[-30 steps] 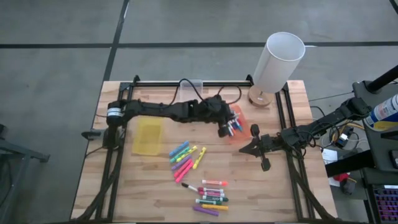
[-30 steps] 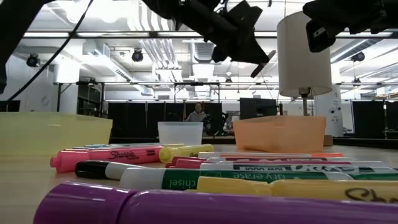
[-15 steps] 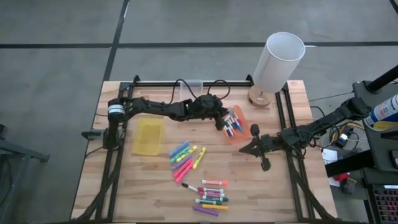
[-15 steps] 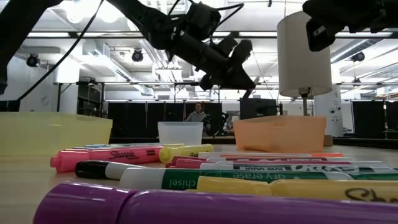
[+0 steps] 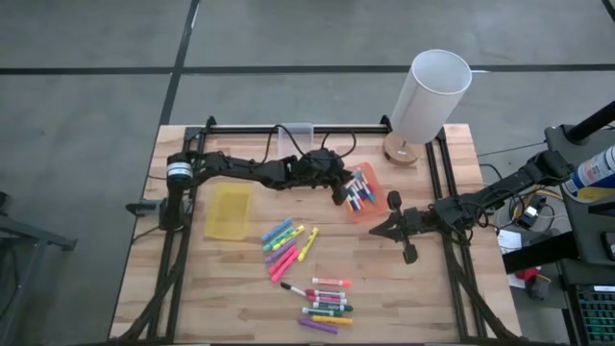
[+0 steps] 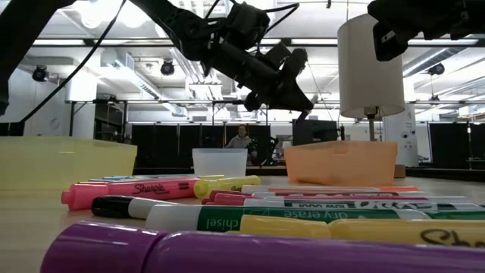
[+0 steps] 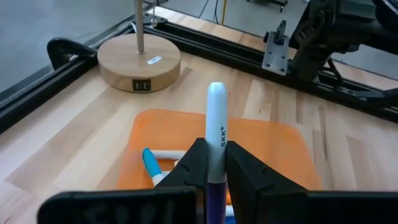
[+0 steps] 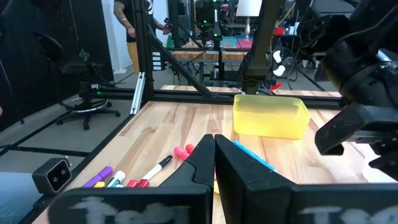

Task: Pick & Place Markers
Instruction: Put the small violet marker into the orange bin

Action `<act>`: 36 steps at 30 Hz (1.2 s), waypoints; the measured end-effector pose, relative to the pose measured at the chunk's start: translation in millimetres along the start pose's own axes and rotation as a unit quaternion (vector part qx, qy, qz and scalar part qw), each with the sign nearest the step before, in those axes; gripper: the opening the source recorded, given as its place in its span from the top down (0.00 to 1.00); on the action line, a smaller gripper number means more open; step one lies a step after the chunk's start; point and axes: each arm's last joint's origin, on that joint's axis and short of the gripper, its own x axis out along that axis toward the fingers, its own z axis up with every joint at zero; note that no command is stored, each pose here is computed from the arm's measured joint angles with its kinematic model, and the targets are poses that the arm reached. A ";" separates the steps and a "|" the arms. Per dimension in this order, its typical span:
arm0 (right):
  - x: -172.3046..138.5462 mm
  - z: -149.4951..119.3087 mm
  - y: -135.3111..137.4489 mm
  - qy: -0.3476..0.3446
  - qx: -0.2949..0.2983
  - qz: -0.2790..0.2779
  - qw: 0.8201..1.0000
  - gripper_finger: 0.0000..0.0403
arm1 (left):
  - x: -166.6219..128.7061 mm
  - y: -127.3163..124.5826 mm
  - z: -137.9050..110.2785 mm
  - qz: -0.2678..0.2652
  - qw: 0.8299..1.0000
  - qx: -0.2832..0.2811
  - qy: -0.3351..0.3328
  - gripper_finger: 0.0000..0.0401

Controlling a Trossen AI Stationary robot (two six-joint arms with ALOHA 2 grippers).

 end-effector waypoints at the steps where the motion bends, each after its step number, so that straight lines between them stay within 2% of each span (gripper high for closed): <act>1: 0.0 0.0 0.0 0.000 0.000 0.000 1.000 0.98 | 0.0 0.0 0.1 0.000 1.000 0.000 0.000 0.92; 7: 0.0 0.5 0.0 -0.003 -0.001 0.000 1.000 0.98 | 5.1 1.8 1.2 -0.001 1.000 0.002 -0.022 0.92; 14: -0.1 4.0 0.3 -0.020 -0.004 0.001 1.000 0.98 | 26.5 2.1 -5.7 -0.012 1.000 -0.002 -0.008 0.92; 20: -0.1 4.4 0.3 -0.022 -0.004 0.001 1.000 0.98 | 34.1 2.3 -11.6 -0.010 1.000 0.000 0.023 0.92; 26: 0.0 3.9 0.4 -0.020 -0.005 0.002 1.000 0.98 | 37.5 2.7 -13.5 -0.010 1.000 -0.002 0.021 0.92; 36: 0.0 3.9 0.3 -0.020 -0.005 0.002 1.000 0.98 | 39.1 3.5 -17.2 -0.006 0.999 -0.022 0.030 0.79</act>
